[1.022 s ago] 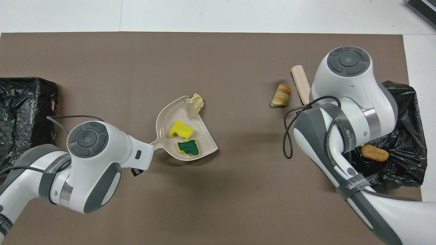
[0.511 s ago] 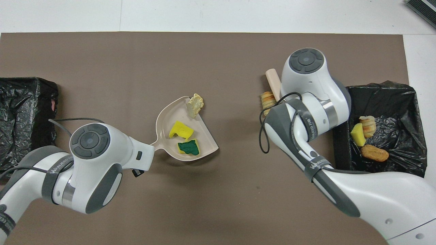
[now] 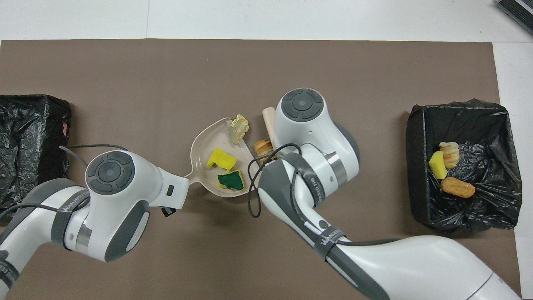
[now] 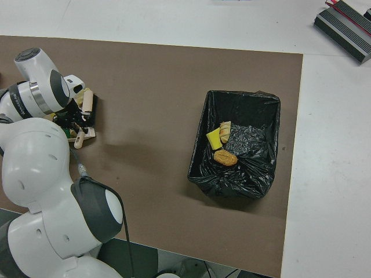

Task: Sweep and dump trash in bin
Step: 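Sweep the last bread piece into the dustpan with the right gripper, then carry the loaded dustpan with the left gripper toward the nearby bin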

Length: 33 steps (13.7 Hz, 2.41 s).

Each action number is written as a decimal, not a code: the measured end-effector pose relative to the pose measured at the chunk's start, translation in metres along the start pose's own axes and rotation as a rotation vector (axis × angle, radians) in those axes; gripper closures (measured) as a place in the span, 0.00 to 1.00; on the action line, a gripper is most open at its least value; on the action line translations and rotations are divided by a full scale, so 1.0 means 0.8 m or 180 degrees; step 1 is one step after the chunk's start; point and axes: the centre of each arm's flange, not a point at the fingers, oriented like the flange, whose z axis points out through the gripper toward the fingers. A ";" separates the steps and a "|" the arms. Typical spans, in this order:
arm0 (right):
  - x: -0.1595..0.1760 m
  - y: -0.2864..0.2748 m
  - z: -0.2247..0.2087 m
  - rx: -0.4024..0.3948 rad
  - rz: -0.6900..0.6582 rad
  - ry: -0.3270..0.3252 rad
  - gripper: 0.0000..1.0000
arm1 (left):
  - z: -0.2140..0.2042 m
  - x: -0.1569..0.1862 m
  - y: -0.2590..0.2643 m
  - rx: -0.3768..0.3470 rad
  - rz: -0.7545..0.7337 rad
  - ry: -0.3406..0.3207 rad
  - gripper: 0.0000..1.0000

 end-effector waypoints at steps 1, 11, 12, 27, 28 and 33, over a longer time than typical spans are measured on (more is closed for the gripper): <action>-0.006 -0.016 0.000 0.0012 -0.0056 -0.0011 0.74 | 0.000 0.000 0.000 0.0000 -0.0007 0.0000 0.66; -0.079 -0.007 -0.097 -0.0152 0.0028 -0.0179 0.74 | -0.009 -0.009 -0.021 0.0007 -0.0212 0.0135 0.66; -0.083 0.000 -0.102 -0.0160 0.0067 -0.0173 0.74 | -0.014 -0.018 -0.033 0.0007 -0.0303 0.0178 0.66; -0.275 -0.147 0.080 0.0193 0.1126 0.0356 0.74 | -0.067 -0.123 -0.130 -0.0043 -0.0887 0.0663 0.66; -0.278 -0.150 0.091 0.0192 0.1128 0.0362 0.74 | -0.075 -0.137 -0.139 -0.0071 -0.0914 0.0729 0.66; -0.279 -0.150 0.113 0.0074 0.1044 0.0359 0.74 | -0.140 -0.251 -0.198 -0.0183 -0.0920 0.0984 0.66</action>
